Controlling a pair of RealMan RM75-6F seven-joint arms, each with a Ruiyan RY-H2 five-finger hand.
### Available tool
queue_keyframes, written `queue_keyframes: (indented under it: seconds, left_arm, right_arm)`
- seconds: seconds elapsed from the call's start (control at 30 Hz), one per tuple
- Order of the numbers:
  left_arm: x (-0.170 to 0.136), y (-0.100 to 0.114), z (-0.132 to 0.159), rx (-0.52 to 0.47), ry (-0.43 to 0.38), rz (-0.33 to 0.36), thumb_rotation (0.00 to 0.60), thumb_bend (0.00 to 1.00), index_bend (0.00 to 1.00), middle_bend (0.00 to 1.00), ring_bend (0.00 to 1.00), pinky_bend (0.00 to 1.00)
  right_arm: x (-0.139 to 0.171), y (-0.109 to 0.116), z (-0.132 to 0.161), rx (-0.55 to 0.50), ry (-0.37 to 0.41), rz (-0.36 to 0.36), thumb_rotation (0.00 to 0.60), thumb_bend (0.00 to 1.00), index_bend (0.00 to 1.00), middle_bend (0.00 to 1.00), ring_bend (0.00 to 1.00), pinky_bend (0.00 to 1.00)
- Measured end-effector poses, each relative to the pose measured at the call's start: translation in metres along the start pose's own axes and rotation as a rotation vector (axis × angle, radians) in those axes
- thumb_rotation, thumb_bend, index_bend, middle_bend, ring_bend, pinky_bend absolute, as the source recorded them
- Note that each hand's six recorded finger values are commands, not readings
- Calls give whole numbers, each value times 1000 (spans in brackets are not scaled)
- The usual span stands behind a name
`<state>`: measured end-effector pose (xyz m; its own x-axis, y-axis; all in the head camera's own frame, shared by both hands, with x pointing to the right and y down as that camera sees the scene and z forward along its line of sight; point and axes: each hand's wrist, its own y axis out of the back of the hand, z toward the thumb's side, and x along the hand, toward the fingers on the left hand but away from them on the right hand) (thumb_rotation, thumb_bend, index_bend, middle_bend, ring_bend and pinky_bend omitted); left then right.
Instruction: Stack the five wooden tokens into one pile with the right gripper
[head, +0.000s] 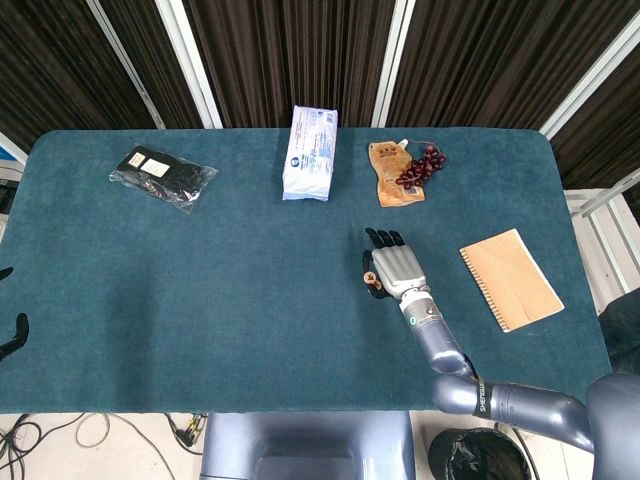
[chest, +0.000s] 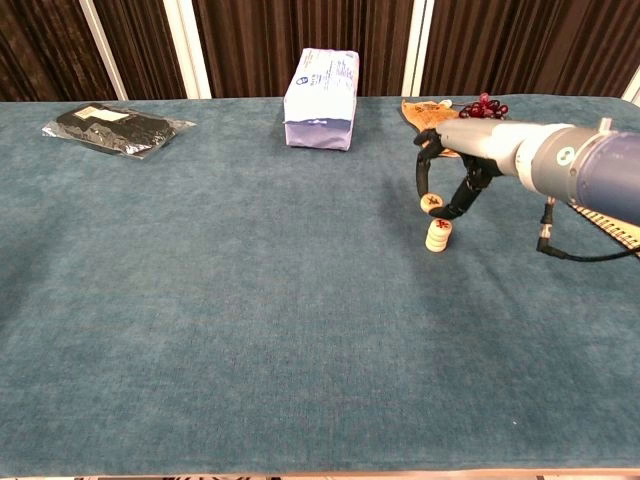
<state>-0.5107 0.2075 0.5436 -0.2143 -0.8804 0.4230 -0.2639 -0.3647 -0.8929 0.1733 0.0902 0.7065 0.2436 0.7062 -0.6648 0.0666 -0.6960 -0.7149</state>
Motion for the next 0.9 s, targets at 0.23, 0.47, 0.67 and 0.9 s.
queue_keyframes:
  seconds: [0.23,0.47,0.67,0.9]
  left_arm:
    - [0,0,0,1,-2,-1,600,483,149,0,0,0]
    - [0,-1,0,4,-3,-3,600,482,149,0,0,0]
    - [0,-1,0,4,-1,-1,600,482,149,0,0,0]
    - [0,-1,0,6,-2,-3,600,483,149,0,0,0]
  right_arm:
    - [1,-5,-4,3,-5,4,600,416,554,0,0,0]
    - [3,-9,-9,1,-14,15,600,417,554,0,0,0]
    - [4,-10,-13,-1,-21,16,600,416,554,0,0,0]
    - [5,-11,-14,1,-19,17,600,417,554,0,0,0]
